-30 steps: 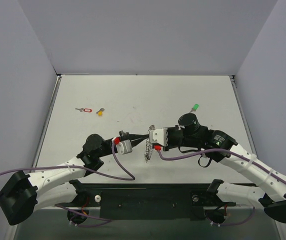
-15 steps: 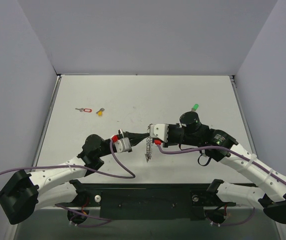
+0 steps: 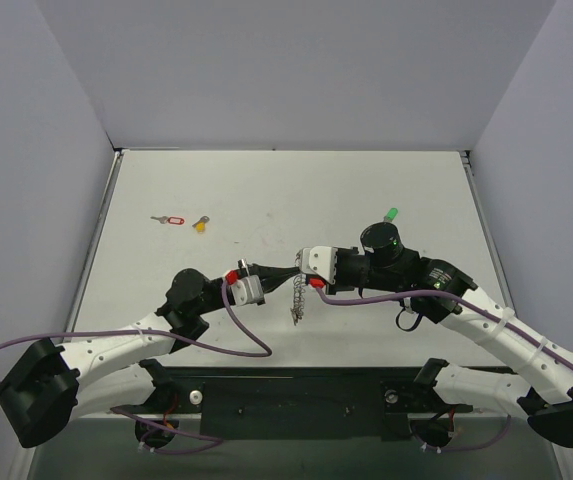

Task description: Put the keys on the keyring

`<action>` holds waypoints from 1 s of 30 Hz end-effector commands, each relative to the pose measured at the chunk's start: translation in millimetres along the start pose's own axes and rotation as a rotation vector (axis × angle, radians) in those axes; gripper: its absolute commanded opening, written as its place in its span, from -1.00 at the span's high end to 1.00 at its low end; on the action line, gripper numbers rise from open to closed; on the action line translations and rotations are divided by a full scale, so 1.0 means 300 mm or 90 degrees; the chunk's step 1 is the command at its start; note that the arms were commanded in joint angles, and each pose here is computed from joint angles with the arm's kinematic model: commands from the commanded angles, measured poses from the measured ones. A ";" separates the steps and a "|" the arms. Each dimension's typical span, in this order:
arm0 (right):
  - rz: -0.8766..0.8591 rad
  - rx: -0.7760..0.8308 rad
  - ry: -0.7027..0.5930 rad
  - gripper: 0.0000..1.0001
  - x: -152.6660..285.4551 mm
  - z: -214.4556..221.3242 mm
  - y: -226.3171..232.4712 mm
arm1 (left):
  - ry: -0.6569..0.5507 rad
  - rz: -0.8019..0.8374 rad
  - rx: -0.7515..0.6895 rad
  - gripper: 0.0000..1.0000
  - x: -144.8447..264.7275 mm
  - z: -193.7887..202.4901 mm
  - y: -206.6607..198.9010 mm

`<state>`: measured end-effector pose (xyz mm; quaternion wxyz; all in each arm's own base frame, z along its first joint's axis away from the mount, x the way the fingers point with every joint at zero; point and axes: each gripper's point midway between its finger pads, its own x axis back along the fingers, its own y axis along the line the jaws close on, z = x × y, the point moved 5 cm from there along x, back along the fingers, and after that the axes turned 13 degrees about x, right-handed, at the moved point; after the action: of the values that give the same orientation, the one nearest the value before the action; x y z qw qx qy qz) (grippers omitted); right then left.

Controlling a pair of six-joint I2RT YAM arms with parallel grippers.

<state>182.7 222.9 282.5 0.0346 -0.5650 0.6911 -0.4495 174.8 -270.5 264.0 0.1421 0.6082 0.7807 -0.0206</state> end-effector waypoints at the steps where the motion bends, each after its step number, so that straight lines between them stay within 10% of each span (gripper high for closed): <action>1: 0.022 -0.001 -0.036 1.00 0.018 -0.044 -0.036 | -0.065 -0.008 -0.031 1.00 -0.009 -0.086 0.016; 30: 0.031 -0.007 -0.041 1.00 0.024 -0.044 -0.043 | -0.076 0.001 -0.027 1.00 -0.008 -0.091 0.014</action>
<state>182.6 222.6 282.4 0.0317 -0.5672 0.6936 -0.4428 176.4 -268.2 268.4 0.1538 0.6039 0.7816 -0.0270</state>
